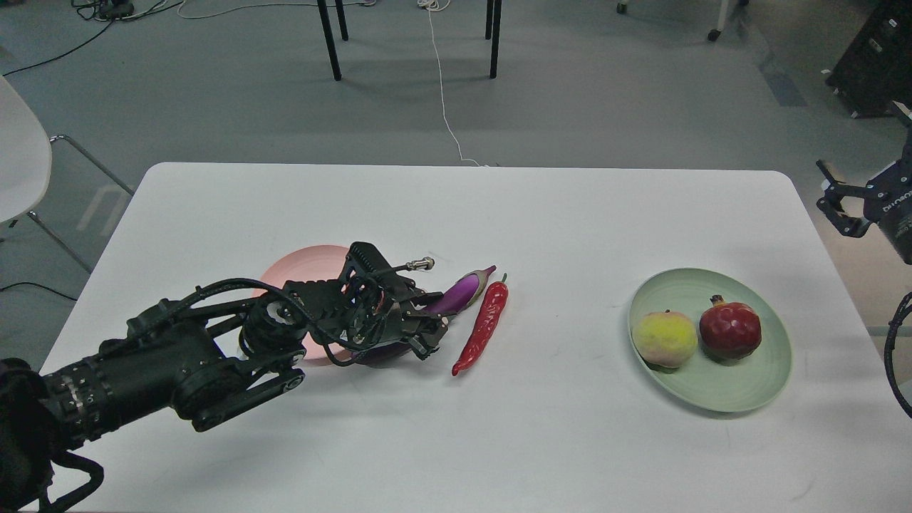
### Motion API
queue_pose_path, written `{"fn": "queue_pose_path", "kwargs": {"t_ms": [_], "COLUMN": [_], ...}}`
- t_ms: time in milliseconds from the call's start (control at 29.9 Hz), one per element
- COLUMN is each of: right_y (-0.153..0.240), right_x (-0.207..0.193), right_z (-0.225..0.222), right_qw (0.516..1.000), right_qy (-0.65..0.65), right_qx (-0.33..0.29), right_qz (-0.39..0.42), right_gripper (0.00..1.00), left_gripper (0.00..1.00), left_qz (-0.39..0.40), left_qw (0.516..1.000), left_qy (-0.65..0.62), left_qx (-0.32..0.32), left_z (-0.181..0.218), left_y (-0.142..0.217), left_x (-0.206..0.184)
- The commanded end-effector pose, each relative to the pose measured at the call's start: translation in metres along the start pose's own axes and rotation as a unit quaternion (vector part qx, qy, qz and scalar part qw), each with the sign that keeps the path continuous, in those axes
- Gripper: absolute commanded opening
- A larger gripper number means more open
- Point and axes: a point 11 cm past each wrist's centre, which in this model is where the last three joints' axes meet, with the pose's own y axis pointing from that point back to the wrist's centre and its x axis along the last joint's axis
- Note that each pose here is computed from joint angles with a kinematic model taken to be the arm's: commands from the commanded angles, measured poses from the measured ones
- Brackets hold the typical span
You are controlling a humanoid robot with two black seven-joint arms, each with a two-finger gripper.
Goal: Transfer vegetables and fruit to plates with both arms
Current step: 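Reach the left hand down and grasp the purple eggplant, then lift the eggplant onto the pink plate with the left hand, then move the left hand to the red chili pepper and grasp it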
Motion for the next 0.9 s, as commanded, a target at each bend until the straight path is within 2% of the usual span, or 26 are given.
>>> {"fn": "queue_pose_path", "kwargs": {"t_ms": [0,167,234,468,568,635,768,802,869], "right_y": [0.0,0.002,0.001,0.001,-0.001,-0.002,-0.004,-0.004,-0.004], "right_x": [0.001,0.004,0.003,0.002,0.001,0.0,-0.005,-0.007,-0.008], "right_z": [-0.001,-0.008,-0.01,-0.01,-0.012,-0.013,-0.011,-0.01,-0.011], "right_qw": [1.0,1.0,1.0,1.0,1.0,1.0,1.0,1.0,1.0], "right_qy": [0.001,0.006,0.005,0.007,0.007,0.007,0.004,0.004,0.003], "right_qx": [0.0,0.006,0.008,0.008,0.01,0.011,0.01,0.009,0.008], "right_qz": [0.001,0.004,0.003,0.001,0.0,-0.002,-0.009,-0.012,-0.015], "right_gripper": [0.97,0.97,0.97,0.97,0.97,0.97,0.97,0.97,0.97], "left_gripper": [0.13,0.15,0.16,0.15,0.15,0.17,0.29,0.35,0.54], "left_qz": [0.019,0.093,0.093,0.034,0.003,-0.002,-0.016,-0.017,-0.019], "left_qw": [1.0,0.995,0.993,0.991,0.986,0.985,0.982,0.981,0.981], "left_qy": [-0.001,0.036,0.072,0.099,0.118,0.122,0.136,0.138,0.14], "left_qx": [0.001,0.002,0.001,0.086,0.115,0.125,0.132,0.134,0.136], "left_z": [0.0,0.0,-0.004,-0.069,-0.083,-0.087,-0.089,-0.089,-0.09], "left_y": [0.006,0.044,0.059,0.109,0.117,0.118,0.115,0.116,0.115], "left_x": [0.014,0.073,0.082,0.029,-0.012,-0.025,-0.042,-0.044,-0.045]}}
